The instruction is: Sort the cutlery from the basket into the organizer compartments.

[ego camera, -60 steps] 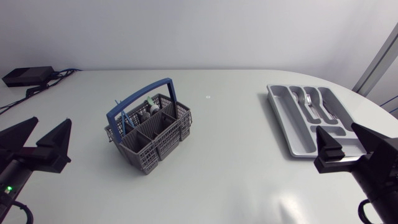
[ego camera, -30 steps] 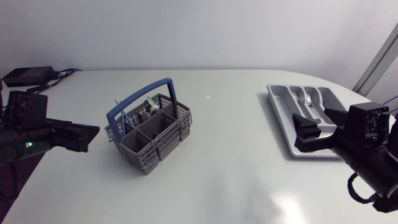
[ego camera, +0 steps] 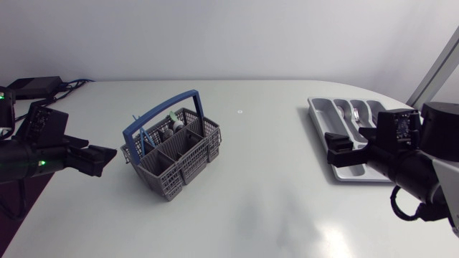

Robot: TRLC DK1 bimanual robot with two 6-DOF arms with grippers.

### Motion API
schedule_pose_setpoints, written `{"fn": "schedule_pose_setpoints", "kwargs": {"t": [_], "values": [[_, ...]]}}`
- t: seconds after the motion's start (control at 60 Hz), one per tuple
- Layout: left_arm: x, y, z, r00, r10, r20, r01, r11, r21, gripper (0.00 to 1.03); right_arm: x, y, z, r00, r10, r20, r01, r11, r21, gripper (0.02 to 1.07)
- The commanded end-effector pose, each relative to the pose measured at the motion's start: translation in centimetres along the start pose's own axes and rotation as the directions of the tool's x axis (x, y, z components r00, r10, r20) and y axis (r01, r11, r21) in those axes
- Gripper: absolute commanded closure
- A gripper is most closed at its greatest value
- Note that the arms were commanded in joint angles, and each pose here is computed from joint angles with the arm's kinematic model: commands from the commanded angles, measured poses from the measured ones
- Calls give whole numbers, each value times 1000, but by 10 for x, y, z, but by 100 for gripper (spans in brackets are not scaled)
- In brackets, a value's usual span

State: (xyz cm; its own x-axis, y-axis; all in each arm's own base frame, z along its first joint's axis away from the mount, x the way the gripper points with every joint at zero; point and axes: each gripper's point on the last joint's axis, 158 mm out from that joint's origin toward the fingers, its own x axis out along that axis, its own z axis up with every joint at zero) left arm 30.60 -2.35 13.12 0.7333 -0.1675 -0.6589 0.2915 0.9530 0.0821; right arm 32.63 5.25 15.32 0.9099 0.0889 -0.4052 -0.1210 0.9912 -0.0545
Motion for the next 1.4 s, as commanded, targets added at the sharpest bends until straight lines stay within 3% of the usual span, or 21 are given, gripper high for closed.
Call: {"fn": "schedule_pose_setpoints", "kwargs": {"t": [0.0, 0.083, 0.233, 0.25, 0.4, 0.55, 0.633, 0.75, 0.867, 1.083, 1.317, 1.383], "values": [[4, 15, 13, 1000, 18, 17, -18, 1000, 4, 12, 9, 4, 3, 999, 5, -54, -3, 1000, 24, 7], [14, 22, 10, 1000, 7, -11, -7, 1000, -18, 22, 18, 10, -1, 993, 25, -120, -23, 1000, 15, 7], [39, 43, 5, 998, -48, -28, 46, 995, -84, 46, 29, 49, -15, 937, 233, -261, -230, 972, 41, 7], [42, 44, 6, 997, -68, -21, 66, 994, -92, 53, 32, 55, -15, 925, 264, -272, -260, 964, 51, 8], [57, 52, 1, 994, -110, -20, 107, 988, -112, 83, 51, 79, -12, 890, 331, -314, -326, 943, 69, 30], [63, 54, -4, 990, -141, -16, 138, 984, -110, 99, 78, 105, 2, 873, 382, -302, -368, 924, 106, 75], [62, 50, -5, 986, -168, -4, 167, 983, -79, 100, 94, 126, 8, 854, 423, -304, -401, 906, 134, 93], [62, 43, -11, 978, -207, -1, 206, 977, -50, 100, 113, 152, 7, 811, 486, -325, -449, 874, 187, 101], [62, 25, -22, 962, -273, -11, 273, 962, 15, 100, 136, 163, 2, 785, 512, -349, -456, 859, 233, 101], [57, -17, -50, 903, -425, -56, 429, 890, 157, 100, 178, 194, -6, 731, 574, -370, -471, 816, 335, 101], [70, -23, -68, 882, -461, -100, 471, 860, 197, 100, 186, 243, -6, 677, 634, -375, -537, 773, 337, 101], [75, -10, -67, 892, -442, -94, 451, 872, 188, 100, 185, 244, -4, 676, 635, -374, -539, 772, 336, 101]]}}
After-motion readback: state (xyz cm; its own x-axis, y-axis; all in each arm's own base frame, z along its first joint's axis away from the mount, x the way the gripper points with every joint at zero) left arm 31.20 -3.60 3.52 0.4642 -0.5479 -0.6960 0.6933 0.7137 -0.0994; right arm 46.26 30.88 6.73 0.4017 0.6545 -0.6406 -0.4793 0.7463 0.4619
